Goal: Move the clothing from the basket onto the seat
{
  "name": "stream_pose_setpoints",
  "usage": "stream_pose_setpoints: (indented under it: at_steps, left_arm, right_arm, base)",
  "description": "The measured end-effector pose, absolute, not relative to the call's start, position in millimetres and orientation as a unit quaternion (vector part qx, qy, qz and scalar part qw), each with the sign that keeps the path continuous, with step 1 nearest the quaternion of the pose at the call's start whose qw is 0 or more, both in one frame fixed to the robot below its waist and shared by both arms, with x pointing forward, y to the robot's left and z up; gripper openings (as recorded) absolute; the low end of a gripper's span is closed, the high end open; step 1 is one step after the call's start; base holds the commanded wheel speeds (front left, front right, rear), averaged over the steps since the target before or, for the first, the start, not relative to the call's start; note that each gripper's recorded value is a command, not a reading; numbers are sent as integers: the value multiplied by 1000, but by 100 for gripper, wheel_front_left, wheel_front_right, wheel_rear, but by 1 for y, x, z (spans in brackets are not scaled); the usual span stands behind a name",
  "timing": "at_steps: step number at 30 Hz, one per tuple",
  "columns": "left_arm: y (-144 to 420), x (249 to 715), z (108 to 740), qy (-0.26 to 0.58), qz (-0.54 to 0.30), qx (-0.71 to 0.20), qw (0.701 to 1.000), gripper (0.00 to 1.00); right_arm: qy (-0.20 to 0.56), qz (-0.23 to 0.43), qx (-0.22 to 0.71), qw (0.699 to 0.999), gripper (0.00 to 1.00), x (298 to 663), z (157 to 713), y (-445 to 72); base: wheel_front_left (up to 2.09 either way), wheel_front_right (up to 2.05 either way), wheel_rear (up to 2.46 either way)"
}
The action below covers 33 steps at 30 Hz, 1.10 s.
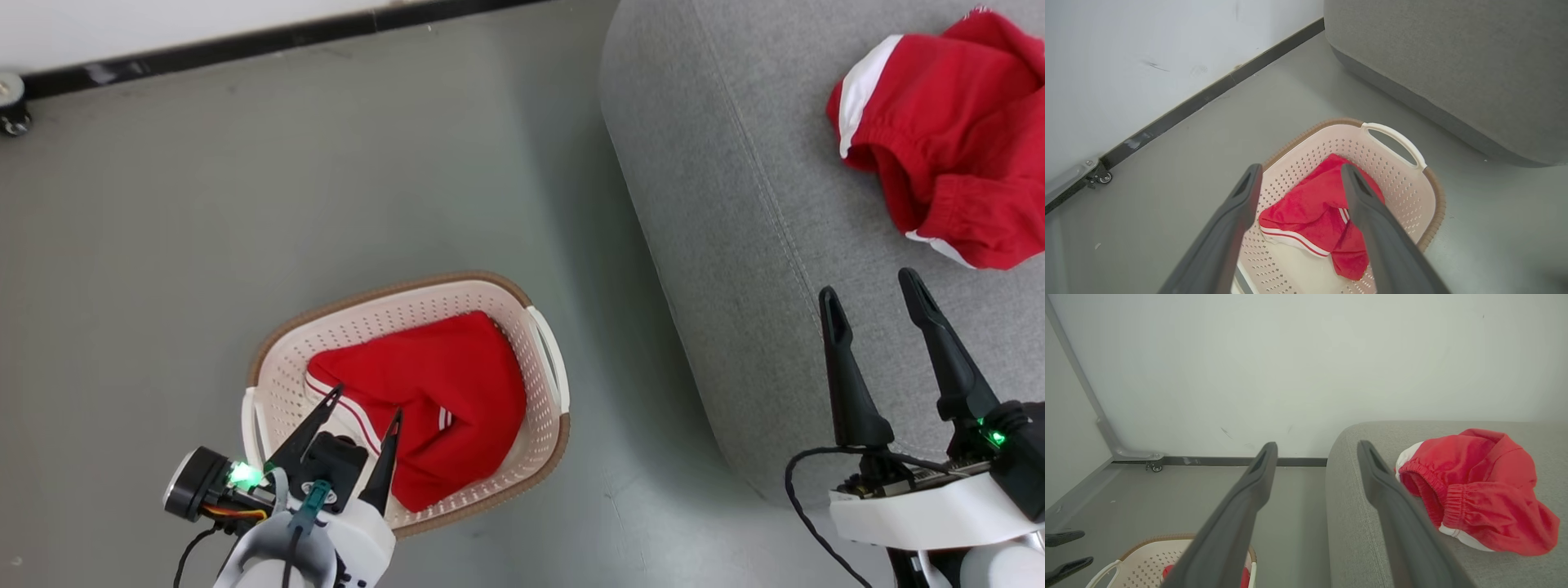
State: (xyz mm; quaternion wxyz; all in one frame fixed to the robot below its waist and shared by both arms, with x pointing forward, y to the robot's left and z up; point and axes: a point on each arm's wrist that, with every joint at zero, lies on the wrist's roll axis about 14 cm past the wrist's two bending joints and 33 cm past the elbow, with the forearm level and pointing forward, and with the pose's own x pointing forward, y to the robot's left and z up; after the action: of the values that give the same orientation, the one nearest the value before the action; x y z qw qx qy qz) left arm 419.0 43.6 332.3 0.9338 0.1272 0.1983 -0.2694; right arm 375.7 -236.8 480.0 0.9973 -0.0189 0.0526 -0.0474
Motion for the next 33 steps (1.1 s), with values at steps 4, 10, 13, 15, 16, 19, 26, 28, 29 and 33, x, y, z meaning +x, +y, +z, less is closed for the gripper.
stream_pose_setpoints:
  at_steps: [4, 10, 13, 15, 16, 19, 26, 28, 29, 33]
  left_arm:
    - [35, 418, 313, 214, -294, 144, 921, 100]
    - [27, 424, 288, 229, -325, 170, 902, 100]
    - [21, 425, 274, 239, -344, 182, 890, 100]
    - [18, 427, 266, 243, -352, 189, 884, 100]
    - [17, 428, 262, 246, -356, 192, 881, 100]
    - [17, 432, 249, 253, -365, 201, 873, 100]
    - [4, 435, 223, 259, -400, 222, 850, 100]
    - [2, 438, 216, 261, -408, 226, 845, 100]
    - [2, 440, 213, 261, -410, 229, 843, 100]
    - [-3, 441, 195, 259, -431, 252, 827, 100]
  right_arm:
    - [61, -51, -18, 997, 100, 382, 473, -239]
    - [76, -54, -22, 995, 100, 389, 461, -242]
    - [87, -58, -16, 994, 100, 391, 452, -244]
    - [93, -59, -16, 994, 100, 392, 447, -244]
    - [95, -59, -17, 994, 100, 393, 444, -244]
    - [105, -62, -17, 992, 100, 394, 436, -245]
    - [114, -66, -21, 991, 100, 402, 423, -249]
    - [117, -67, -21, 991, 100, 404, 419, -250]
    - [119, -68, -22, 990, 100, 405, 417, -251]
    - [120, -67, -21, 990, 100, 412, 409, -252]
  base:
    - [0, 0, 0]
    - [0, 0, 0]
    - [0, 0, 0]
    - [0, 0, 0]
    - [0, 0, 0]
    - [0, 0, 0]
    - [0, 0, 0]
    - [0, 0, 0]
    - [0, 0, 0]
    - [0, 0, 0]
